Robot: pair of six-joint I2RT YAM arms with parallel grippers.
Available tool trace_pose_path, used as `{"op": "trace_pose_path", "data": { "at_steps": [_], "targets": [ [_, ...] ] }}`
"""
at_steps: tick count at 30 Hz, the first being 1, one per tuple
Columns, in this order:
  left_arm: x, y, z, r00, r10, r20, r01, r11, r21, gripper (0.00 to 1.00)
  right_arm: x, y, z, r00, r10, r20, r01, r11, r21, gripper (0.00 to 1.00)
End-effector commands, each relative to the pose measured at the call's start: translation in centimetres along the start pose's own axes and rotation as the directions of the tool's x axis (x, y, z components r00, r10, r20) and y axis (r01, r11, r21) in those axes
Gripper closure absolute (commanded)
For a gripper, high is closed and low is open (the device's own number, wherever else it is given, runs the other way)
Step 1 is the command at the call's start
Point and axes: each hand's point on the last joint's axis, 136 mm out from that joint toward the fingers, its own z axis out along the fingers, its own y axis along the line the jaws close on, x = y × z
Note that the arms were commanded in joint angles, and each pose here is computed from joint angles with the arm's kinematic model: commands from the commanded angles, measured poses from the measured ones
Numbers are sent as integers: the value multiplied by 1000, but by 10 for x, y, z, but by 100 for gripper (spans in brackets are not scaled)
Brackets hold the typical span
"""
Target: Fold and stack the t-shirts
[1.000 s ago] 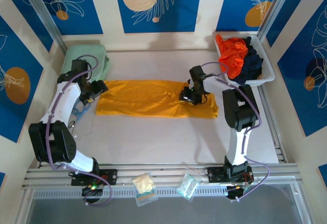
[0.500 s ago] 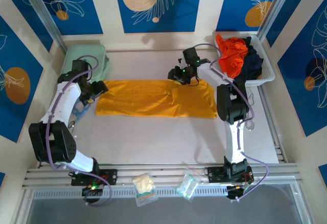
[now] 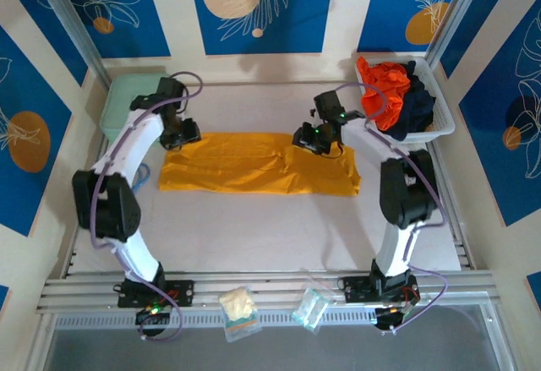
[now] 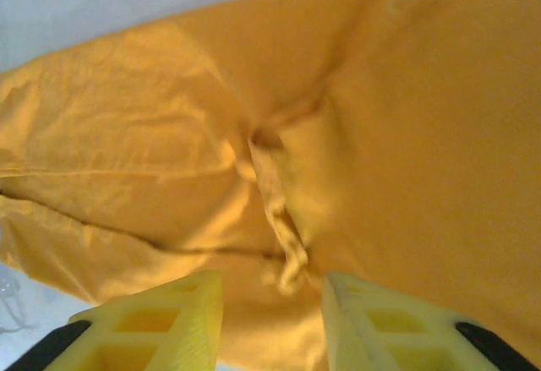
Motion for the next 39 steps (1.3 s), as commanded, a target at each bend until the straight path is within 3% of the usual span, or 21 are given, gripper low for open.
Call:
{"op": "trace_pose_path", "data": {
  "at_steps": [1, 6, 11, 19, 27, 39],
  "targets": [
    [-6, -2, 39, 996, 46, -80, -50, 997, -56, 79, 24, -29, -15, 998, 58, 1, -58, 995, 84, 69],
    [-25, 5, 91, 990, 60, -127, -80, 985, -155, 88, 57, -65, -11, 986, 160, -39, -154, 981, 120, 100],
    [-26, 14, 125, 984, 49, -174, -88, 971, -220, 90, 64, -90, 6, 973, 221, -72, -207, 964, 165, 100],
    [-3, 31, 136, 977, 34, -210, -91, 959, -269, 92, 50, -105, 33, 962, 243, -122, -214, 954, 212, 100],
    [62, 34, 143, 962, -31, -271, -24, 980, -196, 92, 25, -105, 57, 957, 248, -149, -216, 955, 204, 100],
    [156, 17, 117, 937, -89, -337, 63, 994, -87, 89, -66, -73, 88, 963, 216, -163, -199, 974, 112, 100]
  ]
}}
